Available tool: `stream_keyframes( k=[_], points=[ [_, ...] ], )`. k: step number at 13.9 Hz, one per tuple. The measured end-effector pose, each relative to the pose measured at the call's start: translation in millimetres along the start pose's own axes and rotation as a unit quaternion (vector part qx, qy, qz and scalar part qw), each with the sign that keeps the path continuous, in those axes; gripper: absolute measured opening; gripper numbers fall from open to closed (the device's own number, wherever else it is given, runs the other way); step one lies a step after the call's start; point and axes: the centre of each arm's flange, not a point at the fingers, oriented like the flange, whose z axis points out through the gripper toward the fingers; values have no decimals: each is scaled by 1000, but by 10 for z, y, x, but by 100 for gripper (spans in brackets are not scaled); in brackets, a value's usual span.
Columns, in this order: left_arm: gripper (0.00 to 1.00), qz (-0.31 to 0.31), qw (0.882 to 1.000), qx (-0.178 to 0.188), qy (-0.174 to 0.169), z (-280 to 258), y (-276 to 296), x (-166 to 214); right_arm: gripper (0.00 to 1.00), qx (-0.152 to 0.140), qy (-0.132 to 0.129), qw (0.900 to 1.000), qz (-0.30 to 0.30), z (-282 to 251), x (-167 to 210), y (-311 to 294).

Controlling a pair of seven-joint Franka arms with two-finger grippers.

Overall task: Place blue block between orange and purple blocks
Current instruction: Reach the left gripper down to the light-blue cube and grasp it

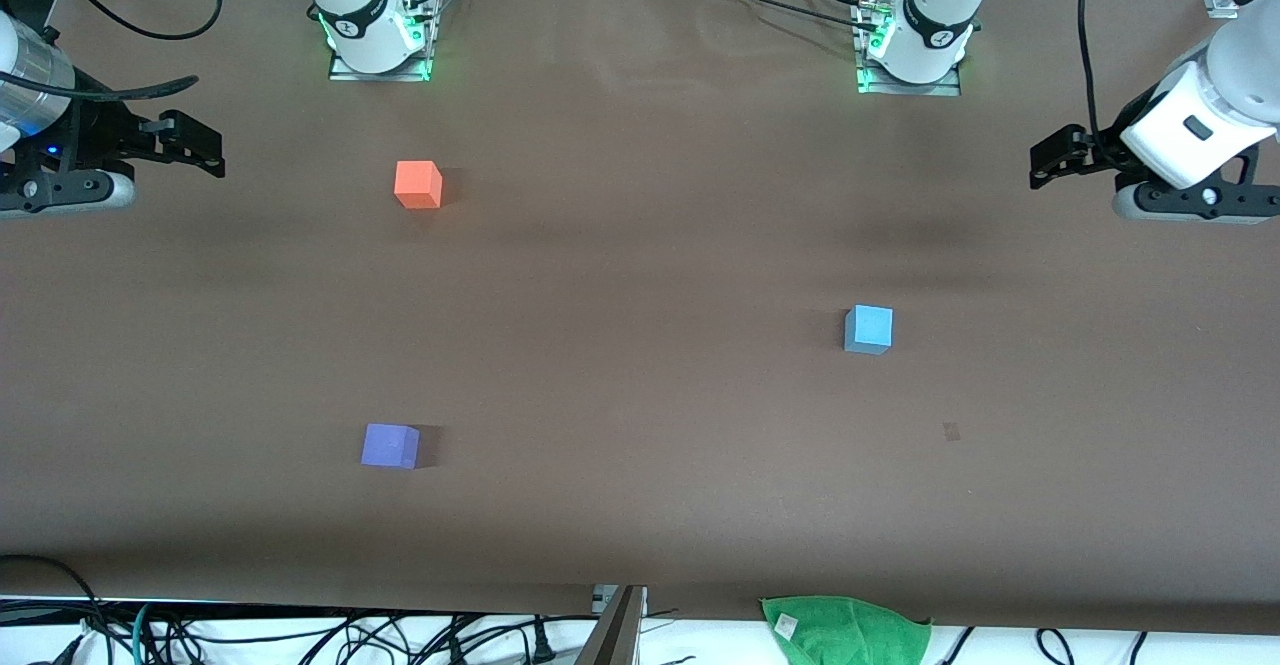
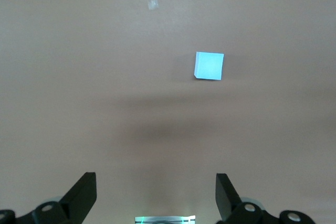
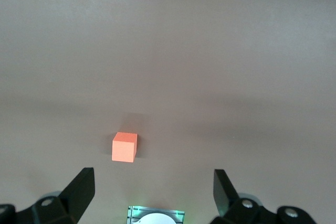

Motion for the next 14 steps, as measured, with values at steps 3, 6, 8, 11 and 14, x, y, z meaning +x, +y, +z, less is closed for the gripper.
stream_keyframes(
  k=[3,6,8,11,14],
  points=[
    [100,24,999,1,-46,556,270,307,100,0,2,1000,0,-4,6,0],
    [100,39,998,-7,-57,1342,477,788,100,0,3,1000,0,-4,8,0],
    [100,41,998,-14,-49,1880,540,1071,100,0,3,1000,0,-5,9,0],
    [100,43,999,-22,-16,2655,679,1248,100,0,4,1000,1,-5,10,0],
    [100,52,998,-26,18,3278,853,1119,100,0,4,1000,1,-6,10,0]
  ],
)
